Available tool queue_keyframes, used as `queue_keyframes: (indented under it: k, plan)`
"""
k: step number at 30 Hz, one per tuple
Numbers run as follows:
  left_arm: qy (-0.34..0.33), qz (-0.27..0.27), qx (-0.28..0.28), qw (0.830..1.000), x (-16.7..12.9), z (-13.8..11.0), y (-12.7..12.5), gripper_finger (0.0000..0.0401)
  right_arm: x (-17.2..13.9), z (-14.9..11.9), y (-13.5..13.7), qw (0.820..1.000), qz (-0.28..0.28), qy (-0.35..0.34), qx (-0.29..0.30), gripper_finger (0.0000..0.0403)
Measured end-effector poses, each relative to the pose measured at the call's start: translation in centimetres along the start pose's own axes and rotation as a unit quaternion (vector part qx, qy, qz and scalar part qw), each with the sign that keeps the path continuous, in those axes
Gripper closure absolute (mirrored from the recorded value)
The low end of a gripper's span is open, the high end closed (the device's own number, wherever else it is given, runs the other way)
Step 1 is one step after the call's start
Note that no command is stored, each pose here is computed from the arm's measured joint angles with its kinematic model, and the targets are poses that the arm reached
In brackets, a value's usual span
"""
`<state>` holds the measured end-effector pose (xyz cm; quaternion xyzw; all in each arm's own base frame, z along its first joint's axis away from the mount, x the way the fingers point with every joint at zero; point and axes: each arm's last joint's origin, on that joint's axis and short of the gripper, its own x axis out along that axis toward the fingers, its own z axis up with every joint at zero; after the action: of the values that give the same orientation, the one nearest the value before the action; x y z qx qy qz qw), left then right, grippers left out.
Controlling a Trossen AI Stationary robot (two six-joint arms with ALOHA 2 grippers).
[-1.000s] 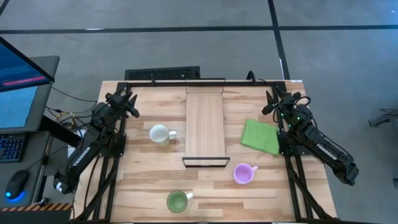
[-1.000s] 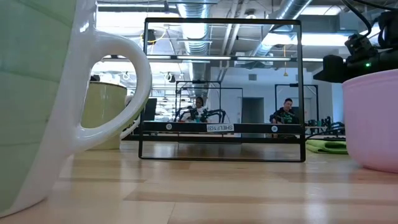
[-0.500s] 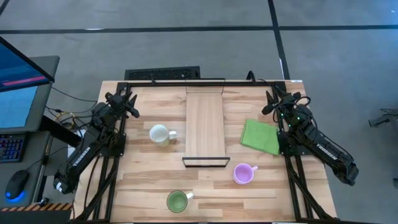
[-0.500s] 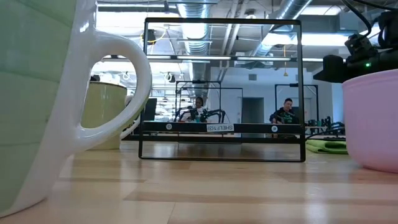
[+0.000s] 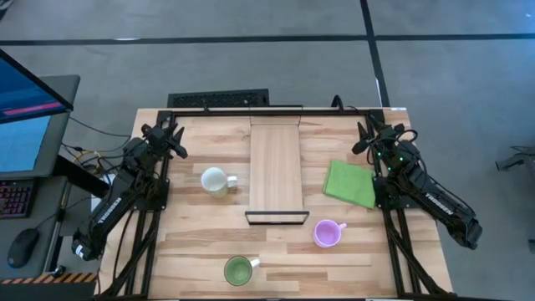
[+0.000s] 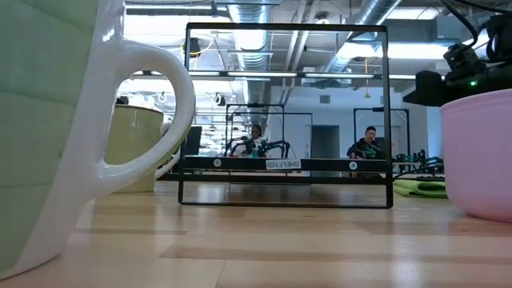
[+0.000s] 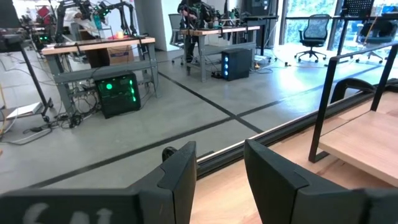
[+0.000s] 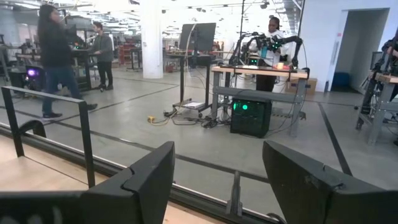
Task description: Stack small to large cups/mugs on shelf
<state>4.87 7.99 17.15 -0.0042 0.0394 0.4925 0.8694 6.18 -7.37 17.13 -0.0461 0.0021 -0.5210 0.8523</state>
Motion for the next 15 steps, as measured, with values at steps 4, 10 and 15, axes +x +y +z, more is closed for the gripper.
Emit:
queue_keyframes:
  k: [4, 10, 15]
  plan:
    - [0.0, 0.0, 0.0, 1.0, 0.0, 0.01, 0.0, 0.0275, 0.0, 0.0, 0.0, 1.0, 0.0, 0.0, 0.0, 0.0135]
    - [-0.006, -0.001, -0.017, 1.0, 0.01, 0.09, -0.01, 0.0275, 0.0, 0.01, 0.0, 1.0, 0.0, 0.0, 0.0, 0.0135]
    - [-0.006, -0.009, -0.064, 0.998, 0.01, 0.1, -0.05, 0.0275, 0.0, 0.0, 0.0, 1.0, 0.0, 0.0, 0.0, 0.0135]
